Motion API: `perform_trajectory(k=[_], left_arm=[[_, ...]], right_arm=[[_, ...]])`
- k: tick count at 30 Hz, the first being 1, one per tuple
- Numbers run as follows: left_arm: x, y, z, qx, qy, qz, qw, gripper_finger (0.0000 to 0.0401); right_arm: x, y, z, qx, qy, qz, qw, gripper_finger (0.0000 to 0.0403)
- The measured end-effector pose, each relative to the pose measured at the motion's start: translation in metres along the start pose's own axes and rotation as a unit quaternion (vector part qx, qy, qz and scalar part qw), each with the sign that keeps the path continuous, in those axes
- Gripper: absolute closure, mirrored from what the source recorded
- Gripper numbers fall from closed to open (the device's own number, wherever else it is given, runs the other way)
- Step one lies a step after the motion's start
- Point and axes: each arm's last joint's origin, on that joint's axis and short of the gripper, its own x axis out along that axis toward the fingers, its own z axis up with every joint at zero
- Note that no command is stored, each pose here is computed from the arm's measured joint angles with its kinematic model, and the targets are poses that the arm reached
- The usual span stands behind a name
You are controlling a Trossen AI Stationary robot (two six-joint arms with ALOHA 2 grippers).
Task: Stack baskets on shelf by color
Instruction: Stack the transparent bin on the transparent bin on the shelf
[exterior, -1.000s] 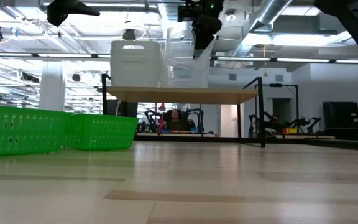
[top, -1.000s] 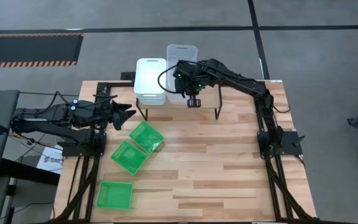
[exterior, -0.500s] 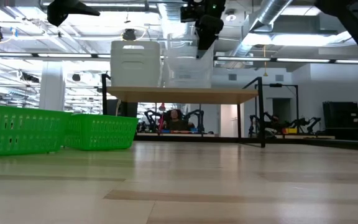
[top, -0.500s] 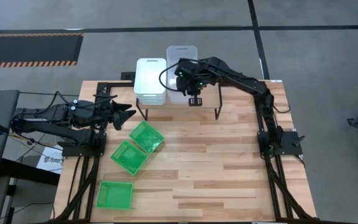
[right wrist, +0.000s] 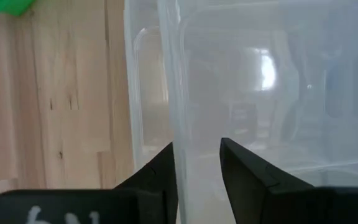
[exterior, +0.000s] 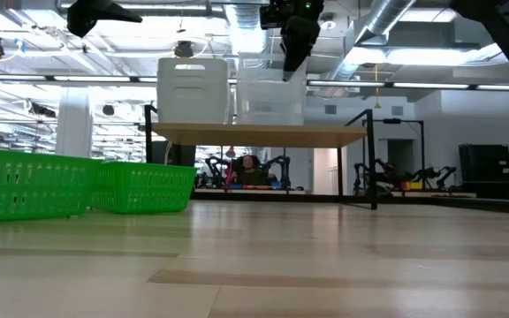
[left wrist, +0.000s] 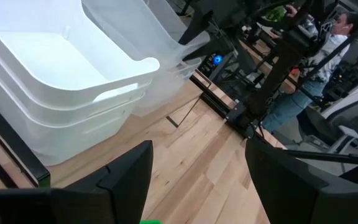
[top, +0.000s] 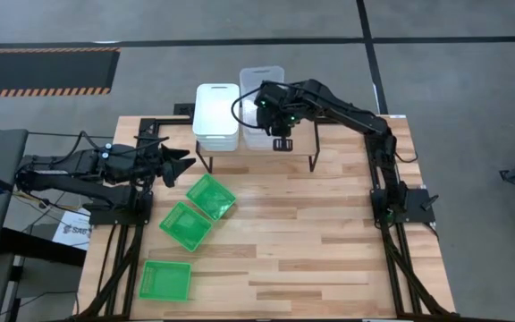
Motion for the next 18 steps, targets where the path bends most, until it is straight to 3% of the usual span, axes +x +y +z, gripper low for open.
perform_trajectory(k=[18], left_arm=[[0.0000,0.0000,0.0000,0.000,0.000,0.000,1.000,0.0156]], right_arm=[[-0.0053,0.0025,0.0008,0.007,-0.025,0.030,0.999,0.0230]])
